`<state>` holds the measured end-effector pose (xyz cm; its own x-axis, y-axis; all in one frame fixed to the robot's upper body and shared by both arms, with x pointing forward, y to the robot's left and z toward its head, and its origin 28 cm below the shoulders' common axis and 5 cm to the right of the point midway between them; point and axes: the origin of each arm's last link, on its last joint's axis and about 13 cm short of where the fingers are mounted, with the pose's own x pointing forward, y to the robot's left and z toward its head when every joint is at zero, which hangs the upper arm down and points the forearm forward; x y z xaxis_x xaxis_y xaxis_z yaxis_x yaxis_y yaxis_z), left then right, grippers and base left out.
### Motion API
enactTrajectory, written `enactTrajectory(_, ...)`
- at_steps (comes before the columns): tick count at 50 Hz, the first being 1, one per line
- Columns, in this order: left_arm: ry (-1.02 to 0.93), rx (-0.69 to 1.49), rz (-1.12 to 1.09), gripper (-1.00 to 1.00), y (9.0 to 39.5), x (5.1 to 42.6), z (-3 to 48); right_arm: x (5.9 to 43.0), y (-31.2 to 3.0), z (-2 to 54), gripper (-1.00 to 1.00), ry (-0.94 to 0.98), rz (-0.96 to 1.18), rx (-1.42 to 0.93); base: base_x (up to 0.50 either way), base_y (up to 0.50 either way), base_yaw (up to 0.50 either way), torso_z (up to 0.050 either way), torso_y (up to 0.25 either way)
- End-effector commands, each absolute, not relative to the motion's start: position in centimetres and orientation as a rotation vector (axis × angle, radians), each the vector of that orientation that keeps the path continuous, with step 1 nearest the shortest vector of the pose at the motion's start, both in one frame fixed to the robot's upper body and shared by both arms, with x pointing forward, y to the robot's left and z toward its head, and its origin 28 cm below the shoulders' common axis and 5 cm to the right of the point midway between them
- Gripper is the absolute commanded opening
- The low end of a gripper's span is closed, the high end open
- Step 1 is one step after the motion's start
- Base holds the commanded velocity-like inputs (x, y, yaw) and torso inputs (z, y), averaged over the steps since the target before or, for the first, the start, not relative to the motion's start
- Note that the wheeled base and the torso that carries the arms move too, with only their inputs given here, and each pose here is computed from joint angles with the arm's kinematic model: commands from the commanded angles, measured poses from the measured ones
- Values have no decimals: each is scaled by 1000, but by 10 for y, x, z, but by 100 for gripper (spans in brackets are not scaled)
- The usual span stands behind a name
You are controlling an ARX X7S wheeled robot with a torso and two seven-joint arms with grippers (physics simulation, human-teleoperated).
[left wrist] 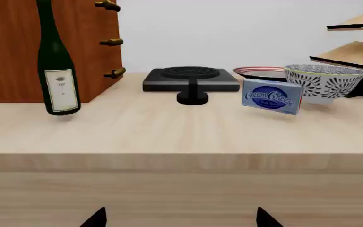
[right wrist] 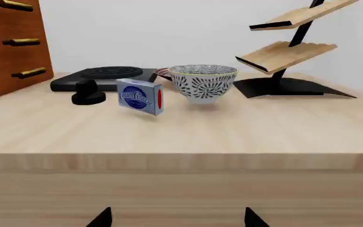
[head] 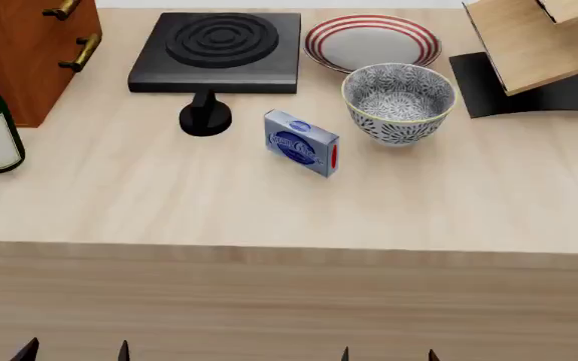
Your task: Pick up the cream cheese and put it in the bowl.
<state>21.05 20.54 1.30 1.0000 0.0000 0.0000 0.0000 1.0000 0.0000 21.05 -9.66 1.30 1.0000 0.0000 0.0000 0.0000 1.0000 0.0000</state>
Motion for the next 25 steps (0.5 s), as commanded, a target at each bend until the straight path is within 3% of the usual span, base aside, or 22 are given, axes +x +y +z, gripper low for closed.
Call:
enactTrajectory(1,0,0,0,100,205,210,13,210,-96,13,100,0,0,0,0,0,0,0,0)
enactTrajectory(4,4,31,-16,100,201,210,13,214,-96,15,100,-30,-110,-141,0,0,0,0,0)
enactTrajectory(8,-3,32,-19,100,200,211,17,208,-97,19,100,-21,110,44,0,0,0,0,0)
enactTrajectory(25,-76,72,-72,100,194,219,70,213,-108,76,100,-115,140,-16,0,0,0,0,0)
